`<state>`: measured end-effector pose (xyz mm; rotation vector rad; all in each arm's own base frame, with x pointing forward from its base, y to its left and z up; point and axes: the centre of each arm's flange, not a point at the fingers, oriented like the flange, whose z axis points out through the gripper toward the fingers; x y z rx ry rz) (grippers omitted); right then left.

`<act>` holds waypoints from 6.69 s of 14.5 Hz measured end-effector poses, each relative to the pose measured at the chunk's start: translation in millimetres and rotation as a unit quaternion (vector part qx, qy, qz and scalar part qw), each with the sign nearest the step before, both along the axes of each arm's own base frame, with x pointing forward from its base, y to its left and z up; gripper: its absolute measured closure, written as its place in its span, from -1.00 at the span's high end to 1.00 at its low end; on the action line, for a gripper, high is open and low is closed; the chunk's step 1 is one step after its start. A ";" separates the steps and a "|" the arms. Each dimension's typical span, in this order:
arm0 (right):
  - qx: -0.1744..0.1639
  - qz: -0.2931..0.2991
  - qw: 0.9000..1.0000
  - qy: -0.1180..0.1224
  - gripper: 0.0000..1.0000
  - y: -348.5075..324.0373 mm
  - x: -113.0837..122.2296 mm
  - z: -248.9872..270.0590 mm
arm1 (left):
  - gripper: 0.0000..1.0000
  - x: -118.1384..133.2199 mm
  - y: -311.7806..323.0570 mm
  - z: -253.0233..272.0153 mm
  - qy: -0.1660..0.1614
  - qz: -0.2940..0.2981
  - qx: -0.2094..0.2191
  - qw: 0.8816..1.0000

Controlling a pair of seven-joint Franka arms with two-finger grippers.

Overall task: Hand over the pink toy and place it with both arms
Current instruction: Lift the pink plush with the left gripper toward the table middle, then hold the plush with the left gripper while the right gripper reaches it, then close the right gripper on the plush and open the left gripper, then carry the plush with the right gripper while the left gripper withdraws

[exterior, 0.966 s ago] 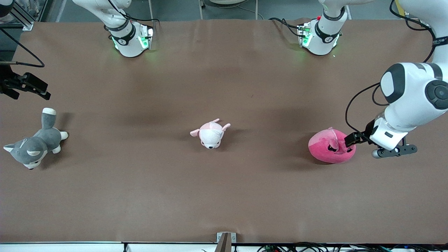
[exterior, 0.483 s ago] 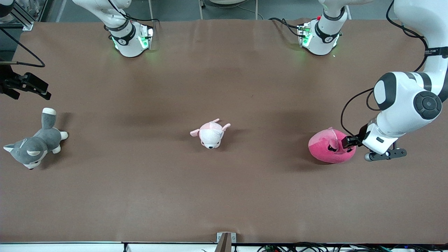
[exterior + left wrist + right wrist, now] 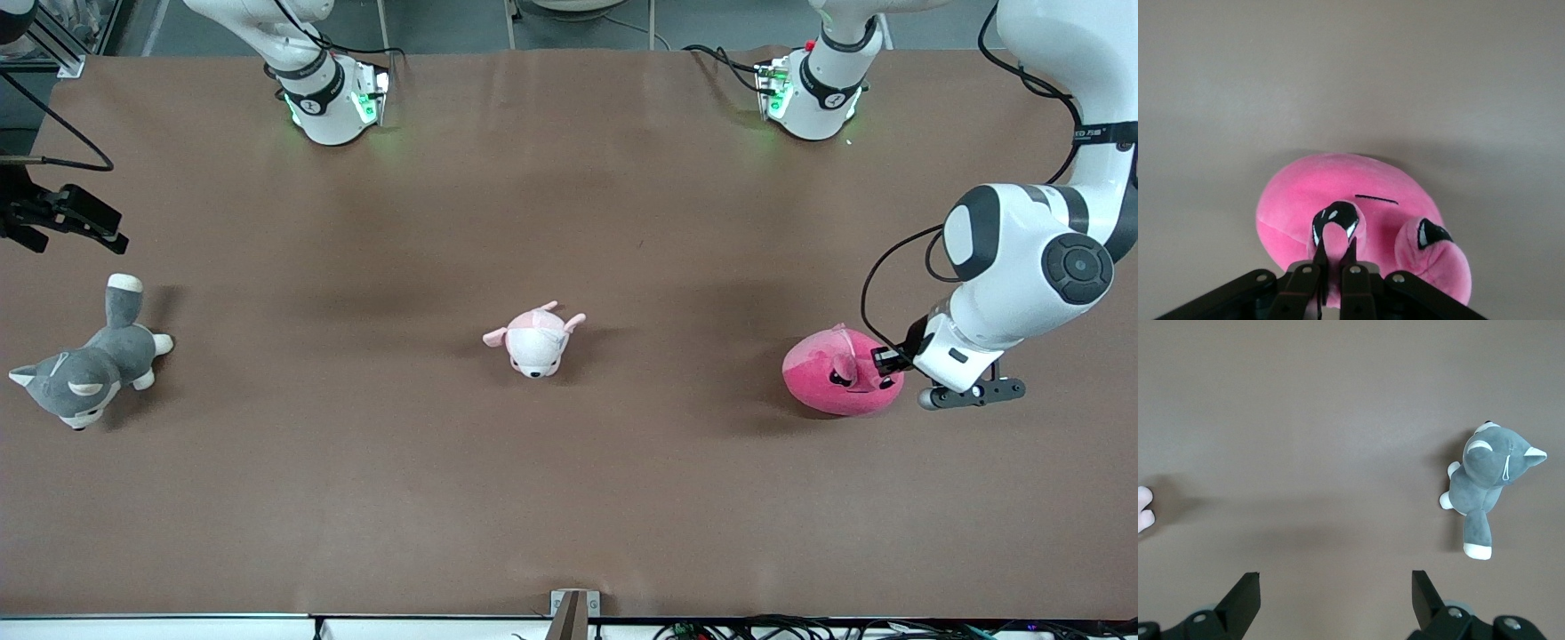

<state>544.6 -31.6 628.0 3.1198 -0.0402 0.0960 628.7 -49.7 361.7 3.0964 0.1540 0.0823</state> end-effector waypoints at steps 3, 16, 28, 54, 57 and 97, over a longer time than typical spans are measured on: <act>-0.001 -0.002 1.000 -0.008 1.00 -2.2 0.3 5.1 | -0.83 3.3 -11.9 41.6 -0.017 -0.009 -0.003 1.000; 0.018 -0.005 1.000 0.003 0.96 -1.2 -1.4 0.4 | -0.83 -37.8 -184.7 197.8 0.017 -0.001 -0.061 0.998; 0.272 0.038 0.961 0.043 0.46 107.1 10.9 -21.7 | -0.83 -125.7 -372.2 215.9 0.081 0.121 -0.119 0.982; 0.289 0.115 0.944 0.112 0.49 321.2 -9.6 -87.1 | -0.83 -152.6 -475.2 194.6 0.113 0.233 -0.230 0.938; 0.270 0.117 0.949 0.115 0.43 328.4 -13.3 -91.7 | -0.83 -152.4 -475.1 195.3 0.113 0.233 -0.231 0.938; 0.222 0.060 0.961 0.151 -0.78 11.8 84.3 -245.7 | 1.00 -49.7 -96.9 279.2 0.038 0.014 0.036 0.999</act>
